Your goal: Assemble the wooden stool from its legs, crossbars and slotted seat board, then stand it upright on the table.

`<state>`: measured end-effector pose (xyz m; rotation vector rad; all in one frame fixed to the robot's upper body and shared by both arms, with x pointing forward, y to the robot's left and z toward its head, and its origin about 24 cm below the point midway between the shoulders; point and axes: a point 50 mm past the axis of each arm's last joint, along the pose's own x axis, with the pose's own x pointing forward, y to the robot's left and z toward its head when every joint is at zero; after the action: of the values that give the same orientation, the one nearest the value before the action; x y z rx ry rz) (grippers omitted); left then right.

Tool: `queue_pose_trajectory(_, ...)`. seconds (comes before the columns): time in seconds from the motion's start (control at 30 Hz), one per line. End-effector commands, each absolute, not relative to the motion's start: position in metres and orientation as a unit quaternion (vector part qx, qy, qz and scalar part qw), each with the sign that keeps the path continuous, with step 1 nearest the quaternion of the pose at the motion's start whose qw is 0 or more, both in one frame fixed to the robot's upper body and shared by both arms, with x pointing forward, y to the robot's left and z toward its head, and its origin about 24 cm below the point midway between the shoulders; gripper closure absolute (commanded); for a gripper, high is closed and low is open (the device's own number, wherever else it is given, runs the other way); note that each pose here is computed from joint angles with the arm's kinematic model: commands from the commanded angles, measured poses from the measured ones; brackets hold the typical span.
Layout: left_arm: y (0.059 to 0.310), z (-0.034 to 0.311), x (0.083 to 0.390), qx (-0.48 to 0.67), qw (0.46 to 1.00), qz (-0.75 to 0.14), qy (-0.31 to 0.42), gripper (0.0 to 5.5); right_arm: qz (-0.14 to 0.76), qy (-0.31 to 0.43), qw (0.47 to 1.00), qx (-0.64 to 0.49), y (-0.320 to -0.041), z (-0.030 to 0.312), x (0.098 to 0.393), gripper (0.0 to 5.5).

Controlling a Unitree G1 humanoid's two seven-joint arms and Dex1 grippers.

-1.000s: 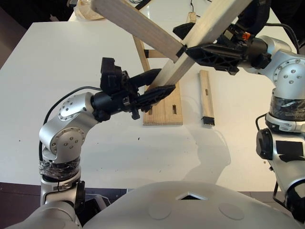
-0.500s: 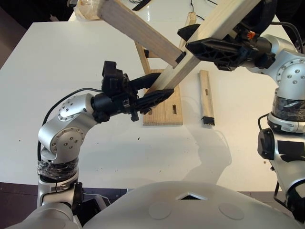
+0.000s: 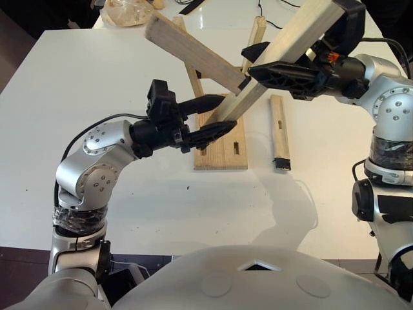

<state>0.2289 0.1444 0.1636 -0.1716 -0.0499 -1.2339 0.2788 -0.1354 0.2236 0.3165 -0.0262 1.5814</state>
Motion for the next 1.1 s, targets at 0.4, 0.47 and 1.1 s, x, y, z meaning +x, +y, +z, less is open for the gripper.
queue_pose_trajectory(0.4,0.216,0.072,0.249,0.003,0.978,-0.202,0.045,1.88,0.638,0.021,0.769,-0.043,-0.148,0.175,0.290,3.47)
queue_pose_trajectory(0.47,0.218,0.075,0.258,-0.054,0.991,-0.123,0.017,1.88,0.655,0.037,0.753,-0.052,-0.152,0.171,0.286,3.47)
queue_pose_trajectory(1.1,0.196,0.058,0.286,-0.186,0.982,0.038,0.005,1.88,0.682,0.076,0.725,-0.050,-0.159,0.155,0.291,3.47)
